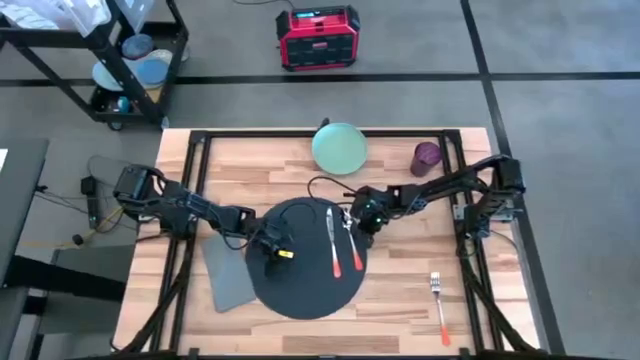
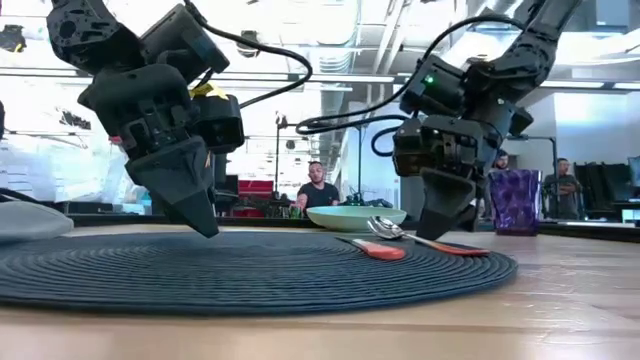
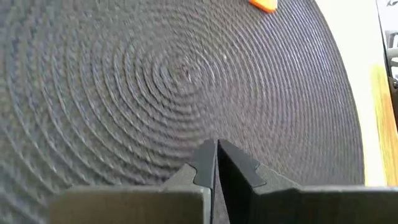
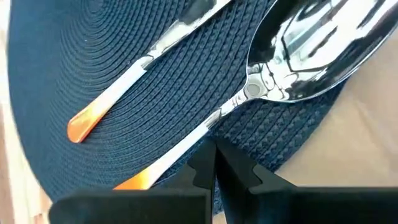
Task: Set table place
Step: Adjust the orange spoon on the dark gray placemat
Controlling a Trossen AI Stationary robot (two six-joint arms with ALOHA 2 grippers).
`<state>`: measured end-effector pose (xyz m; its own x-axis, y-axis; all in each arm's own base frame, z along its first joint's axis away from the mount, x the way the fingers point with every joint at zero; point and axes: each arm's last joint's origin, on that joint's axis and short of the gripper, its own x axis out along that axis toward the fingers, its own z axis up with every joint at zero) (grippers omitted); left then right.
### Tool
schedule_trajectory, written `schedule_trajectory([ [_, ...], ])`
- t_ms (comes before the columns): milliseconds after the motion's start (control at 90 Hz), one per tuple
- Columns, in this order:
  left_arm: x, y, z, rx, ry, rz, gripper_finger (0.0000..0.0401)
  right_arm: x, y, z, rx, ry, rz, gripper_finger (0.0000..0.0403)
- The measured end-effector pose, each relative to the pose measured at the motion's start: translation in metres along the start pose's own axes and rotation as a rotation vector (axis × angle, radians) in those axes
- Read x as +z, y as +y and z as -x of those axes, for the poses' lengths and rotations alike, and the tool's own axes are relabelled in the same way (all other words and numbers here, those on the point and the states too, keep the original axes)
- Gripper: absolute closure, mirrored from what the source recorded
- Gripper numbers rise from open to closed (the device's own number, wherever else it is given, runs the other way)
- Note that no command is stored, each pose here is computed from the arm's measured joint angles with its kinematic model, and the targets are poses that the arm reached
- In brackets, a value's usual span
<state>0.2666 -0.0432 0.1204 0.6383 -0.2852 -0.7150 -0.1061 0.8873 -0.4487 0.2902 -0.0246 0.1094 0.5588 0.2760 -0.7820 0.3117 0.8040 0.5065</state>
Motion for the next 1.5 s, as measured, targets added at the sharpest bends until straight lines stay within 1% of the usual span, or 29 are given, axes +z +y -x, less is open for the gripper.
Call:
schedule_trajectory([
  [333,0.0,0.0,0.0,0.0,0.0,0.0,0.0401,0.013,0.004,0.002,-0.01,-0.019,0.012,0.0403],
  [711,0.0,0.0,0.0,0.001,-0.002,0.005,0.0401,0.013,0.004,0.002,-0.003,-0.021,0.017,0.0403],
  [889,0.001,0.001,0.0,0.03,-0.019,0.023,0.0401,0.014,0.005,0.002,0.003,-0.027,0.026,0.0403],
  [1111,0.005,-0.001,0.0,0.015,-0.063,0.015,0.0401,0.017,0.007,0.002,0.035,-0.046,0.034,0.0403],
  [1267,0.005,-0.001,0.0,0.028,-0.071,0.018,0.0401,0.017,0.007,0.002,0.037,-0.048,0.031,0.0403],
  [1389,0.005,-0.001,0.0,0.029,-0.071,0.019,0.0401,0.012,0.006,0.002,0.021,-0.006,0.003,0.0403],
  [1500,0.005,-0.001,0.0,0.028,-0.07,0.018,0.0401,0.009,0.009,0.0,0.022,0.011,0.016,0.0403],
])
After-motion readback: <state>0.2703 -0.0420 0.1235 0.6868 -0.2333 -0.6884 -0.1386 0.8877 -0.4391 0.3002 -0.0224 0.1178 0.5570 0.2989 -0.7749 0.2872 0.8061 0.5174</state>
